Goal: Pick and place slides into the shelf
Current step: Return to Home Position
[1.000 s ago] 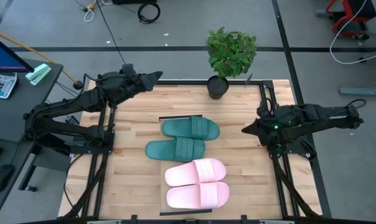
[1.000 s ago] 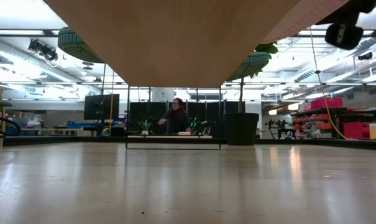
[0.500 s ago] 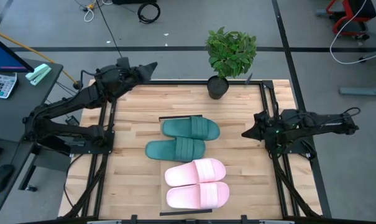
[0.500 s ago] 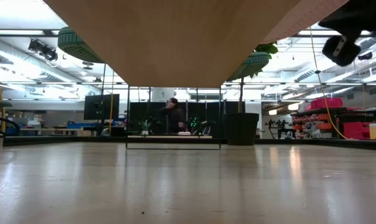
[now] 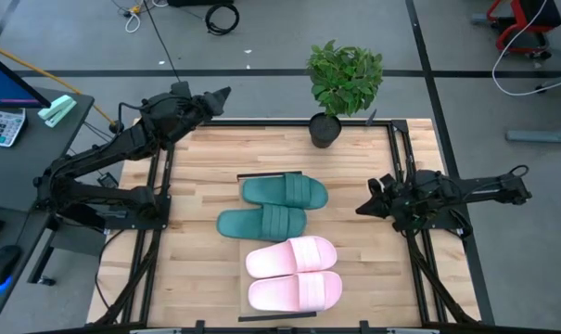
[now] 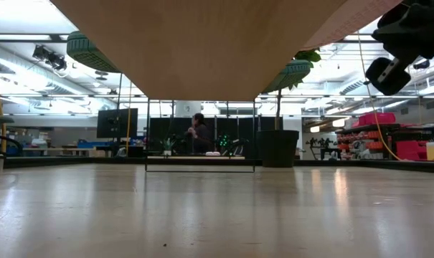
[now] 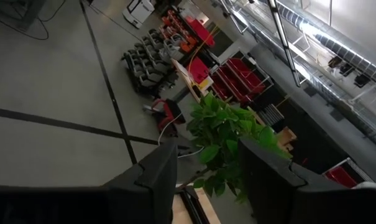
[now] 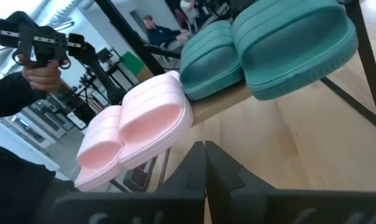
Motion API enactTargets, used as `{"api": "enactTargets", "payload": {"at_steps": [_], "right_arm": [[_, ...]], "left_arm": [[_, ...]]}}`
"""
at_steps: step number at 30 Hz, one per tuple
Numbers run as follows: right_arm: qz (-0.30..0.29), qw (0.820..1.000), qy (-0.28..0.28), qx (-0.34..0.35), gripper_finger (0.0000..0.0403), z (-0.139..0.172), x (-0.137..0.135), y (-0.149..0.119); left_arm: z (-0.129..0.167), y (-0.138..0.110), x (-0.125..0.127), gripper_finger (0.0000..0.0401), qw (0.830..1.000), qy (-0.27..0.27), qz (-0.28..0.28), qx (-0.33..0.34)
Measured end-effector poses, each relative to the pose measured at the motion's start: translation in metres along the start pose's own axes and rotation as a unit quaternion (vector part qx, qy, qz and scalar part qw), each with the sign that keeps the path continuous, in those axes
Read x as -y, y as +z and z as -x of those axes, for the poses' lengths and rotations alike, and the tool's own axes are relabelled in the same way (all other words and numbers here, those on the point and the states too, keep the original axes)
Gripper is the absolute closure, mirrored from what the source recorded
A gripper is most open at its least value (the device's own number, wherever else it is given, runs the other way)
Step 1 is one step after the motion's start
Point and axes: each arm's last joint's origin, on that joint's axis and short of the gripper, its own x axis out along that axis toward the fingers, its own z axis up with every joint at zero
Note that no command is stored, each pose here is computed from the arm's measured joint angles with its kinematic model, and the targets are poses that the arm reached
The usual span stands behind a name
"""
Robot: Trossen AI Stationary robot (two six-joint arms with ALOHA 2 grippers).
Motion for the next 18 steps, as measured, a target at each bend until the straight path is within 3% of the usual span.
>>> {"api": "enactTargets", "payload": {"at_steps": [18], "right_arm": [[0.066,0.994,0.038,0.084,0.0403,0.008,0.0,-0.002]], "left_arm": [[0.0,0.001,0.0,0.0229,1.0,0.01,0.001,0.013]]}}
